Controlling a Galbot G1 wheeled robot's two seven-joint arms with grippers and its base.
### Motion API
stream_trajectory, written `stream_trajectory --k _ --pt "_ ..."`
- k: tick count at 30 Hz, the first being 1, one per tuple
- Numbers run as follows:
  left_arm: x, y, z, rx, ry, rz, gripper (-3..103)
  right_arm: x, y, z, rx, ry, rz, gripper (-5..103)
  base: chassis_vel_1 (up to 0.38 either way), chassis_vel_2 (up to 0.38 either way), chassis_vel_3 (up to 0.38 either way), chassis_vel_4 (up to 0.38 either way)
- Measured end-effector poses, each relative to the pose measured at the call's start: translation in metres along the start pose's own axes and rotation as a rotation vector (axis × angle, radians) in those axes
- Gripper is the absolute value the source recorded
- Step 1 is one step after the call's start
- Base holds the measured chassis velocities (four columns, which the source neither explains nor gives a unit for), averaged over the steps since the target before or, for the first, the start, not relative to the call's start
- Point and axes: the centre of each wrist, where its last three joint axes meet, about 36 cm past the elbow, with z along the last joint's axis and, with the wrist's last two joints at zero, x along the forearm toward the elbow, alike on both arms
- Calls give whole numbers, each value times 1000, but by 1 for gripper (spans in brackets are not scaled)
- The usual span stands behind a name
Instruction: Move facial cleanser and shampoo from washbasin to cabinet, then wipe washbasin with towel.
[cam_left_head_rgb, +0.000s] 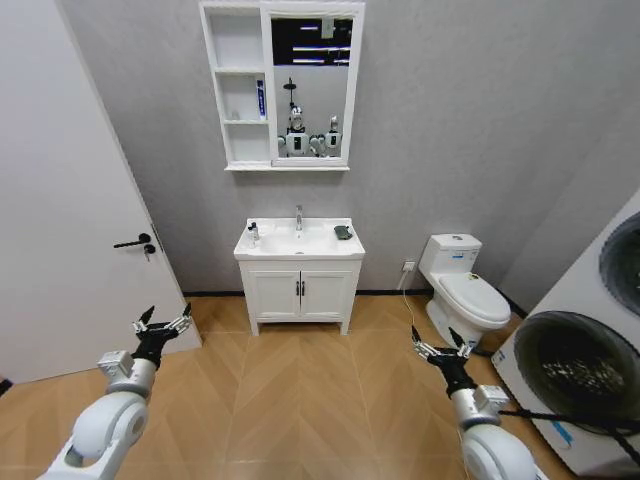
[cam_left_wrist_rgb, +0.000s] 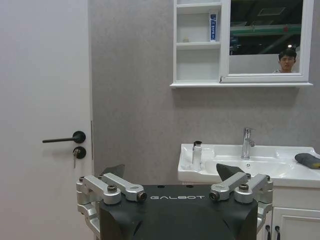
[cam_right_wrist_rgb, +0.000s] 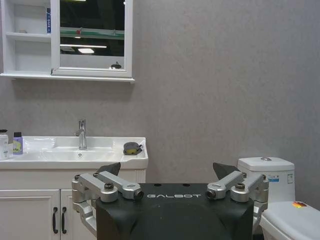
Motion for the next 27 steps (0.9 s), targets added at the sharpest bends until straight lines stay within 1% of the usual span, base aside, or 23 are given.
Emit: stream_trajectory --k 25,26,27 --pt "3 -5 2 3 13 10 100 8 1 0 3 28 -24 100 0 0 0 0" --pt "3 -5 3 2 14 11 102 8 0 0 3 26 -25 100 0 0 0 0" --pt "3 -6 3 2 15 12 102 8 0 0 3 23 -25 100 0 0 0 0"
